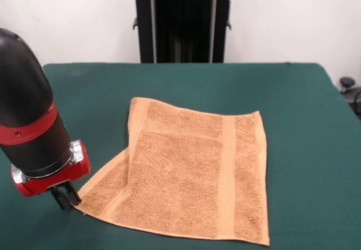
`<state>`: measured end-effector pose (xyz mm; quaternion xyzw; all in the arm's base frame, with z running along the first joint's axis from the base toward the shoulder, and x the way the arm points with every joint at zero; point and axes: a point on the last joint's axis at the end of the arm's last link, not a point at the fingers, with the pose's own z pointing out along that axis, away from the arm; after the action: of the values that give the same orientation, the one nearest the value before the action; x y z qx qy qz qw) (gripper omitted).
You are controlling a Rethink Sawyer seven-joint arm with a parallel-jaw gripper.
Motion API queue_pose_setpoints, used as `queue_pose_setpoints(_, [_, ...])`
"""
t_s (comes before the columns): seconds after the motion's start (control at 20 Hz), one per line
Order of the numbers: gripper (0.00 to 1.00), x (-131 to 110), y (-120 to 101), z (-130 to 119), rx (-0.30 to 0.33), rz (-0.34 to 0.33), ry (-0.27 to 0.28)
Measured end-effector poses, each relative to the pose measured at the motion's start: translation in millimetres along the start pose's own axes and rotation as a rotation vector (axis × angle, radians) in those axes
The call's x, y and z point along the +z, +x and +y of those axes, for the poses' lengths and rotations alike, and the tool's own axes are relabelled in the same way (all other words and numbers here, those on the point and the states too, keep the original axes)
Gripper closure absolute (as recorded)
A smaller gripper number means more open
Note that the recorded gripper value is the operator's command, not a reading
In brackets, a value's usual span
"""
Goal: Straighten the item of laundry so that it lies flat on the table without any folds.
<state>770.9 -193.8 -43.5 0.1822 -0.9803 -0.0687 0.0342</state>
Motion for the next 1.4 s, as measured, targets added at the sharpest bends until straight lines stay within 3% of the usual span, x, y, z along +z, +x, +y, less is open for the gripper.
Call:
queue_pose_setpoints(0.35, [1.00,0.4,7.9,9.0,-0.022,-0.069,0.073])
queue_pose_setpoints(0.75, [1.00,-0.5,12.7,14.4,-0.040,-0.085,0.123])
queue_pose_setpoints(1.05, [1.00,-0.6,11.5,2.9,-0.047,-0.040,0.129])
queue_pose_setpoints(1.4, [1.00,-2.5,19.9,-32.2,-0.014,0.076,0.104])
